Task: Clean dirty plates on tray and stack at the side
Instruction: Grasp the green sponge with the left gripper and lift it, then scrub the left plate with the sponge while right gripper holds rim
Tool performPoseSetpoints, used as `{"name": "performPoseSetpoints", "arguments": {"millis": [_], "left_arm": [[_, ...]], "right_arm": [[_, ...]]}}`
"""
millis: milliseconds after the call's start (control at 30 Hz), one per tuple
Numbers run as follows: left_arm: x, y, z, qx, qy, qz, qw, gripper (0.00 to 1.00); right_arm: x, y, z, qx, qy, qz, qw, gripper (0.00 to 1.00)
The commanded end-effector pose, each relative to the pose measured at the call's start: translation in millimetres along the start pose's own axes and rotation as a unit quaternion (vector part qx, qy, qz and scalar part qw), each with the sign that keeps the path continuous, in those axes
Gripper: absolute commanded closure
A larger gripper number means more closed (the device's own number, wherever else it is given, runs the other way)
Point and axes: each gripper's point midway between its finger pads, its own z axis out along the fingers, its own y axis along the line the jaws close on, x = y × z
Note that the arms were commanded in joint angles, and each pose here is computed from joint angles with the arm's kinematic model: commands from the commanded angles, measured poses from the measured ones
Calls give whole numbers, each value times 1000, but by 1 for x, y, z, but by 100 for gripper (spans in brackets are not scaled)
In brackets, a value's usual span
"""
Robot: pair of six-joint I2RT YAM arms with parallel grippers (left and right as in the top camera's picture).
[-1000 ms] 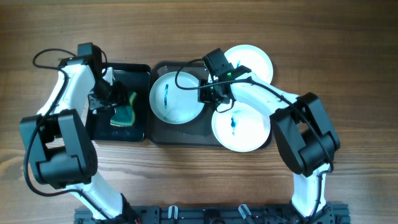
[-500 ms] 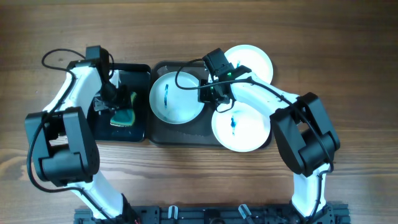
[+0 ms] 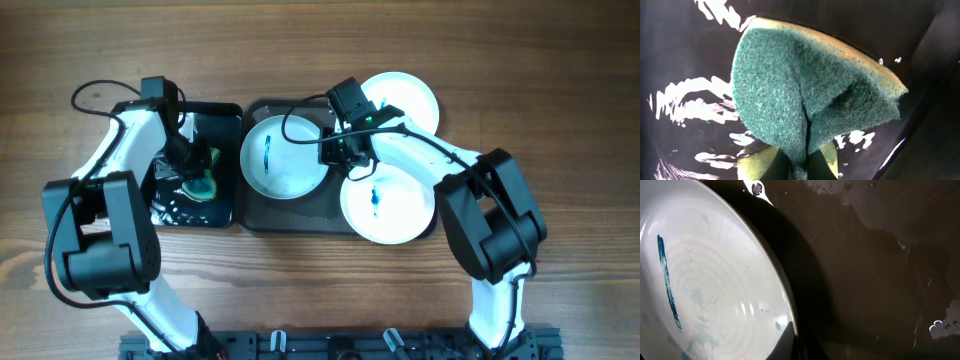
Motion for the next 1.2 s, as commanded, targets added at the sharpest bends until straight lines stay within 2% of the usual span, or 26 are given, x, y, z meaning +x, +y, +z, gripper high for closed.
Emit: {"name": "performPoseSetpoints", "arguments": {"millis": [0, 200, 400, 567, 700, 1000, 1167], "left_arm": [[-12, -11, -25, 20, -20, -21, 999, 96], [-32, -27, -78, 31, -70, -64, 995, 96], [-27, -72, -77, 62, -66, -53, 995, 96], [-31, -124, -75, 78, -97, -23, 992, 96], [-30, -150, -62, 84, -96, -3, 992, 96], [-26, -150, 9, 60, -31, -14, 998, 96], [-5, -153, 29, 46, 17, -7, 999, 96]], "right_arm": [[-2, 3, 6, -11, 7, 3, 1000, 96], [-2, 3, 6, -11, 8, 3, 1000, 96], [-2, 3, 6, -11, 8, 4, 1000, 96], [-1, 4, 6, -13, 9, 4, 1000, 96], [-1, 4, 6, -12, 9, 4, 1000, 96], [-1, 4, 6, -14, 9, 3, 1000, 96], [-1, 4, 6, -14, 10, 3, 1000, 96]]}}
